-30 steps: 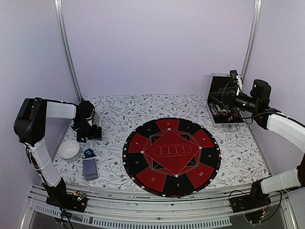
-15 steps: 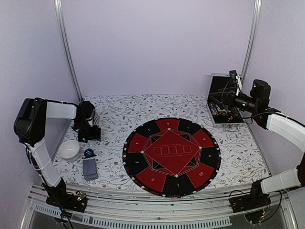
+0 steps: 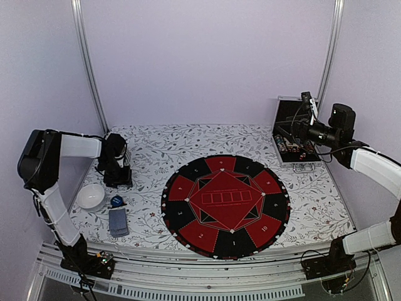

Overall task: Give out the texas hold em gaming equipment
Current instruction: Pick up the dealer button from the center of the board, then pass from the left arm to the right

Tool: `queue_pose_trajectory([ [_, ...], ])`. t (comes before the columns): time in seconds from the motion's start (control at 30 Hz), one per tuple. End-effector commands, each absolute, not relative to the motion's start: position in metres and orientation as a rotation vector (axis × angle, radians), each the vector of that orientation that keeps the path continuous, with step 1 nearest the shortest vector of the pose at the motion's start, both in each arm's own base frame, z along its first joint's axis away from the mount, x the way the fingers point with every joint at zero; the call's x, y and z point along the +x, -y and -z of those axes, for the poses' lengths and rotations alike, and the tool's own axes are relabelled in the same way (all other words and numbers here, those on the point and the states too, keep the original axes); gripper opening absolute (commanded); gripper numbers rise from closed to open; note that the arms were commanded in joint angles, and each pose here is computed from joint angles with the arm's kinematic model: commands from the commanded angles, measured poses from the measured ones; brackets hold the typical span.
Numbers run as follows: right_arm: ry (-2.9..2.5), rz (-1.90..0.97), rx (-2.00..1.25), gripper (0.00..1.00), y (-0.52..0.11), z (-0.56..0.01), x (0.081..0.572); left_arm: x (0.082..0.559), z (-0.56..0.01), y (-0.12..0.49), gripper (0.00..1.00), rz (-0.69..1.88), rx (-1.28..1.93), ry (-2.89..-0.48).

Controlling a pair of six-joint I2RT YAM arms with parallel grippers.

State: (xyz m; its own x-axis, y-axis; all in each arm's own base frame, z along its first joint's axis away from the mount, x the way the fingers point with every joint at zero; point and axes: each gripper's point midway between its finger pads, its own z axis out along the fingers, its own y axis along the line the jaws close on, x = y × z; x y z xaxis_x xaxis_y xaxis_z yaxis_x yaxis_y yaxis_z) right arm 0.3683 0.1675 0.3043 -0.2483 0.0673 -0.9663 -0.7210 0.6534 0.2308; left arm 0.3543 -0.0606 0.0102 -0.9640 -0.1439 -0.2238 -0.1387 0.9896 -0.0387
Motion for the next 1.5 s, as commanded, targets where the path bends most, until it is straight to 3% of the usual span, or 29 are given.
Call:
queue_pose_trajectory([
  [0.0,-1.636,-0.811,-0.546,0.99,-0.169,-0.321,0.367,0.335,-0.009,0.075,0.5,0.066,-0.15,-2.965],
  [0.13,-1.671,-0.828,-0.479,0.99,-0.166,-0.326,0.37,0.347,-0.04,0.088,0.48,0.007,-0.038,-2.882],
  [0.27,-1.732,-0.945,-0.376,0.99,-0.171,-0.326,0.372,0.36,-0.1,0.145,0.48,-0.023,0.341,-2.686],
  [0.43,-1.867,-1.154,-0.359,0.94,-0.221,-0.303,0.366,0.328,-0.154,0.252,0.49,0.032,0.895,-2.382],
  [0.57,-1.96,-1.318,-0.487,0.87,-0.281,-0.283,0.349,0.302,-0.18,0.306,0.49,0.04,1.116,-2.151],
  [0.73,-2.037,-1.478,-0.607,0.72,-0.336,-0.257,0.331,0.287,-0.206,0.34,0.49,0.072,1.193,-1.973],
  [1.0,-2.052,-1.692,-0.838,0.66,-0.405,-0.239,0.297,0.277,-0.213,0.36,0.5,0.049,1.237,-1.846],
  [1.3,-2.126,-1.711,-0.848,0.53,-0.43,-0.207,0.3,0.278,-0.21,0.365,0.5,0.027,1.237,-1.839],
  [1.47,-2.138,-1.724,-0.864,0.37,-0.434,-0.201,0.295,0.28,-0.208,0.365,0.5,0.018,1.237,-1.843],
])
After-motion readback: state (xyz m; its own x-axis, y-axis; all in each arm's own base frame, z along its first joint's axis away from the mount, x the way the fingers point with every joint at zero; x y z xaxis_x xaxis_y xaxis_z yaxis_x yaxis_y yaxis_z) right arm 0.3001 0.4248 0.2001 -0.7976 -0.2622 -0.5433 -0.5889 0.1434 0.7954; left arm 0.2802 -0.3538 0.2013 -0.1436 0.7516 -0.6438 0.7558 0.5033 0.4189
